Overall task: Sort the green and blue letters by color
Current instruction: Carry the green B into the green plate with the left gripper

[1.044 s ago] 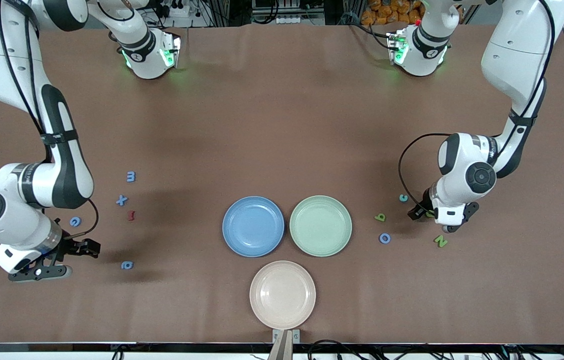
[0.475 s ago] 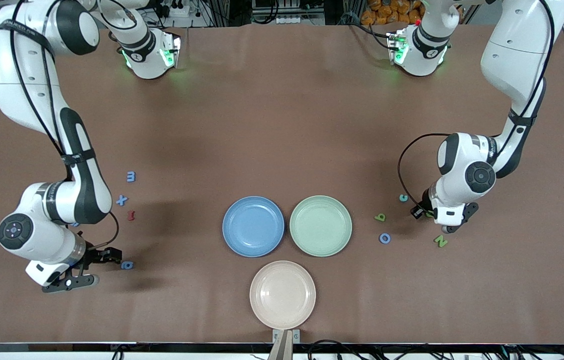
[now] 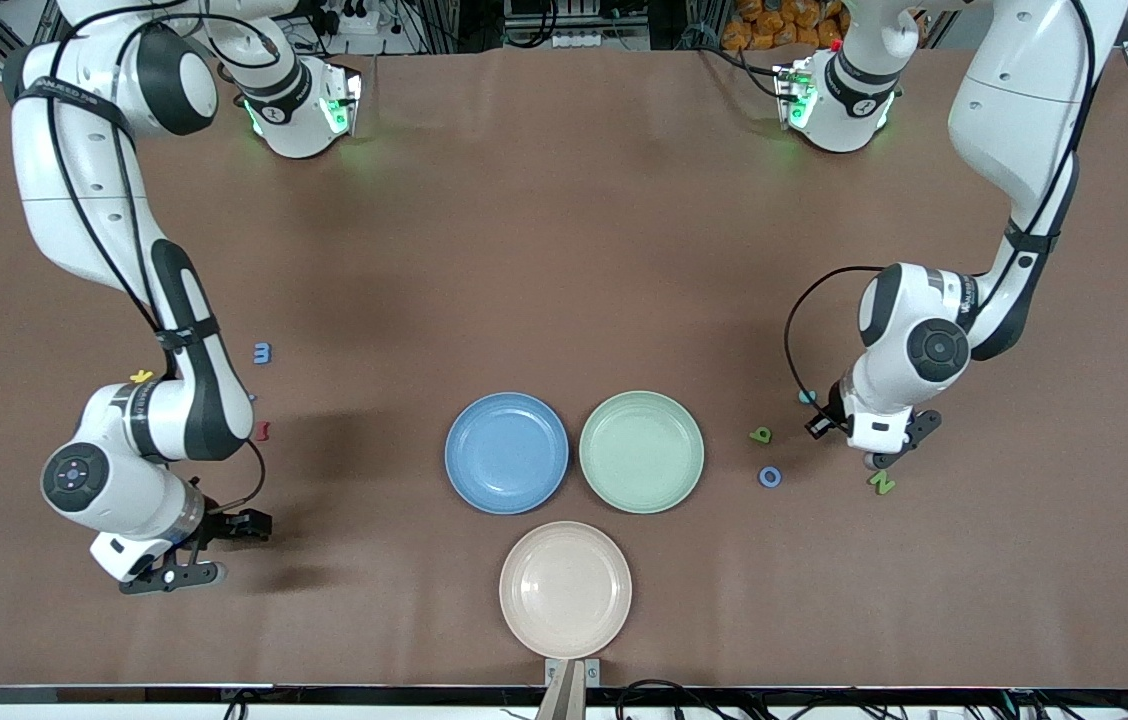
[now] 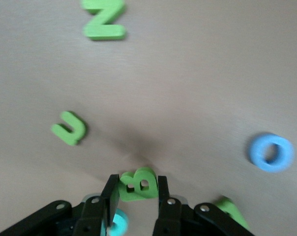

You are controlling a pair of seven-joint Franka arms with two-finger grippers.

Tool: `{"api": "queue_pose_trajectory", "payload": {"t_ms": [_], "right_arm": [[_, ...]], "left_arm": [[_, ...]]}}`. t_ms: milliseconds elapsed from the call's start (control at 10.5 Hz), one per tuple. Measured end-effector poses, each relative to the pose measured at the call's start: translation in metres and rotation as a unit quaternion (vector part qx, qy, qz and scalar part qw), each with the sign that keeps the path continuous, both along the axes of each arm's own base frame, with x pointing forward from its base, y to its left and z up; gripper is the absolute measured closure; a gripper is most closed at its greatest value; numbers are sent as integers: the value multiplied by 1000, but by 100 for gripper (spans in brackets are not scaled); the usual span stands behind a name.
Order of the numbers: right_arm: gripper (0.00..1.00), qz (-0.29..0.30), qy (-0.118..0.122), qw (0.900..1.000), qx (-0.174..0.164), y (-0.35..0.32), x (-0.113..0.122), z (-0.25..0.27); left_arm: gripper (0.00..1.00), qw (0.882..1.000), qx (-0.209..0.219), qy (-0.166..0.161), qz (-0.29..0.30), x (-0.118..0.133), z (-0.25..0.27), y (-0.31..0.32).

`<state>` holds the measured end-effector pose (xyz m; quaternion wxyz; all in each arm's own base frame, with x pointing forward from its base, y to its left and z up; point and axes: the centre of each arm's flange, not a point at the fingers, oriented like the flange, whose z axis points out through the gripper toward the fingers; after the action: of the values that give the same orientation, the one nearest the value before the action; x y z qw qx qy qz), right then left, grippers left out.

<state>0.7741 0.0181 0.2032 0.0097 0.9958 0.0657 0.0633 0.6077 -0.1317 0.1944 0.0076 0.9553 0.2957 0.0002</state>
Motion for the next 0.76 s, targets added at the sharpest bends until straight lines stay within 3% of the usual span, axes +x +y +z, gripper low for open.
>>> {"api": "queue_pose_trajectory", "payload": {"t_ms": [475, 570, 759], "right_arm": [[0, -7, 13, 1000, 0, 4, -4, -26], [4, -7, 14, 1000, 0, 3, -4, -27], [34, -14, 16, 1000, 1, 3, -5, -30]], "left_arm": [[65, 994, -19, -64, -90, 7, 56, -122], [65, 991, -23, -71, -109, 3, 61, -148], [65, 986, -29, -75, -145, -9, 57, -198]]}}
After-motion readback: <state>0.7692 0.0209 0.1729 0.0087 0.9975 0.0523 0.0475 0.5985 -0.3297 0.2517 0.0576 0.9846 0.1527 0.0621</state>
